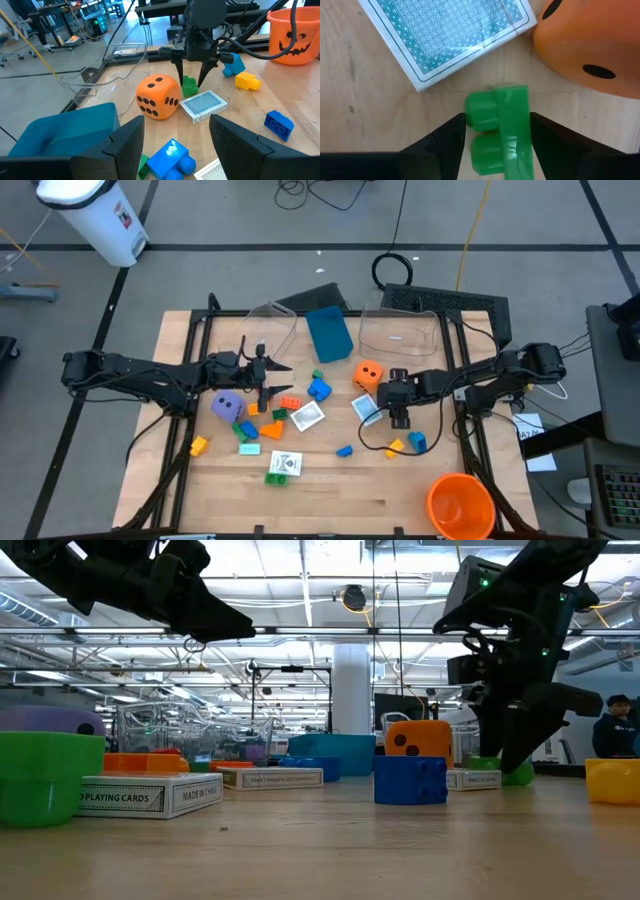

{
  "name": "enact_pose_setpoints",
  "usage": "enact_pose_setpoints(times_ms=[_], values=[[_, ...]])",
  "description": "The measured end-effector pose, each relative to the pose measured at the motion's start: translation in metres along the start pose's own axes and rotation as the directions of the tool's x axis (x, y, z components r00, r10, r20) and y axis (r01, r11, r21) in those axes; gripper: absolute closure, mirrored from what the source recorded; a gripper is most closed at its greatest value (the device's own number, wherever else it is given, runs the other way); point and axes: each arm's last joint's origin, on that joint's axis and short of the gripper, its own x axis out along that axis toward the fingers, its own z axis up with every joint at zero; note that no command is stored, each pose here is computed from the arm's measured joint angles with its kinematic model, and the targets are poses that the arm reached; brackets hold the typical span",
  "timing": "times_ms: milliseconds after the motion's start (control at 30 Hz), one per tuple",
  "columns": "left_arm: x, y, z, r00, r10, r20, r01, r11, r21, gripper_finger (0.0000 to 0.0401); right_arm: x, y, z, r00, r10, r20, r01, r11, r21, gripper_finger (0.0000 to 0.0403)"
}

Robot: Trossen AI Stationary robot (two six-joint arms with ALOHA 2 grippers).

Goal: Pick & Place Toys
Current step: Put the green game piece into the left transparent bin

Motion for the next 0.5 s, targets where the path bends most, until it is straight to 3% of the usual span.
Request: enact_pose_setpoints(times_ms=[500], values=[[0.0000,0.0000,0.0000,1.000,0.000,0.000,0.000,1.000,0.000,0.0171,0.0000,-0.0051,-0.0015,1.000,-0.012,-0.019,0.013,1.000,0.016,0.0258]])
